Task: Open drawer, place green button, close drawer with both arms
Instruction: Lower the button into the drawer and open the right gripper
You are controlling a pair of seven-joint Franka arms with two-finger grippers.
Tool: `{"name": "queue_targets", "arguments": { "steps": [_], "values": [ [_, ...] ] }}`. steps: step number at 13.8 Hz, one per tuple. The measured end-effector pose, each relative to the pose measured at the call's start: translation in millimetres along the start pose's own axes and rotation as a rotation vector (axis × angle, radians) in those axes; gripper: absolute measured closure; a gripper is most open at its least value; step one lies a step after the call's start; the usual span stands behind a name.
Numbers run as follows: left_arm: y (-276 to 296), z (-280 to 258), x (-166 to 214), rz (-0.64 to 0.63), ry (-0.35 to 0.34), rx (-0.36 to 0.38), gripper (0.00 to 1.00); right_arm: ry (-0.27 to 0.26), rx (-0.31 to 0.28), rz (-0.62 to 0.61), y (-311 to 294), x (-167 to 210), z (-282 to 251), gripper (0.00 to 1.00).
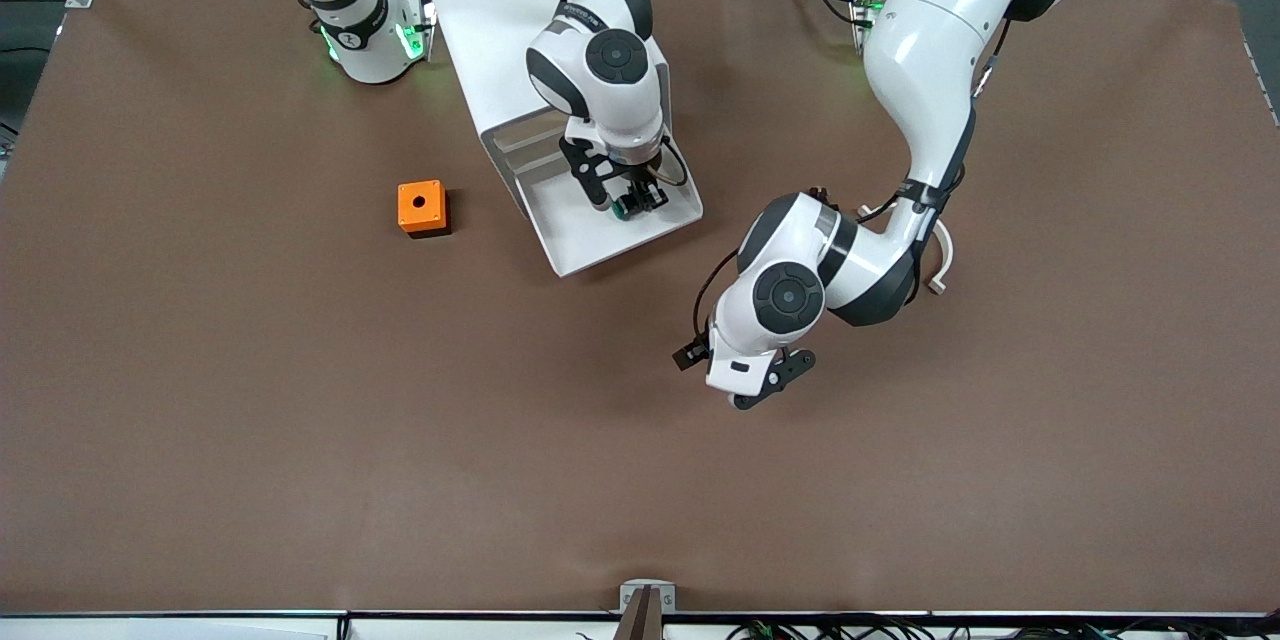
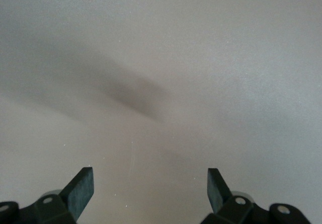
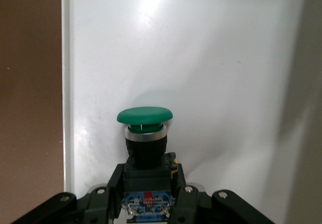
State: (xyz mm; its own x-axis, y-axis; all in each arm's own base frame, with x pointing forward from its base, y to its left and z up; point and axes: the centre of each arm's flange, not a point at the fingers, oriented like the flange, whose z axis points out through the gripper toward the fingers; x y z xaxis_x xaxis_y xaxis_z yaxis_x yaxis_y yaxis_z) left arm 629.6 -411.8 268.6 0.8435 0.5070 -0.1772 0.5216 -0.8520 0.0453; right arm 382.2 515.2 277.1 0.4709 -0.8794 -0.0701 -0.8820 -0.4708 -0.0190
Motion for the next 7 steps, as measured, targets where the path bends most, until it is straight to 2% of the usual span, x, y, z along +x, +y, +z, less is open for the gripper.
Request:
{"name": "queue_targets", "arguments": {
  "steps": [2,6,7],
  "values": [
    [0,0,0,0.000,0.002,-0.004,0.00,0.000,0.003,0.002,-1,1,-1,0.45],
    [1,-1,1,0.000,0.006,-0.010,0.00,-0.002,0.016,-0.003,-7,-1,-9,0.06],
    [1,-1,1,0.000,0.006,-0.010,0.00,0.001,0.017,-0.013,-11,-2,-15,0.00]
  ]
}}
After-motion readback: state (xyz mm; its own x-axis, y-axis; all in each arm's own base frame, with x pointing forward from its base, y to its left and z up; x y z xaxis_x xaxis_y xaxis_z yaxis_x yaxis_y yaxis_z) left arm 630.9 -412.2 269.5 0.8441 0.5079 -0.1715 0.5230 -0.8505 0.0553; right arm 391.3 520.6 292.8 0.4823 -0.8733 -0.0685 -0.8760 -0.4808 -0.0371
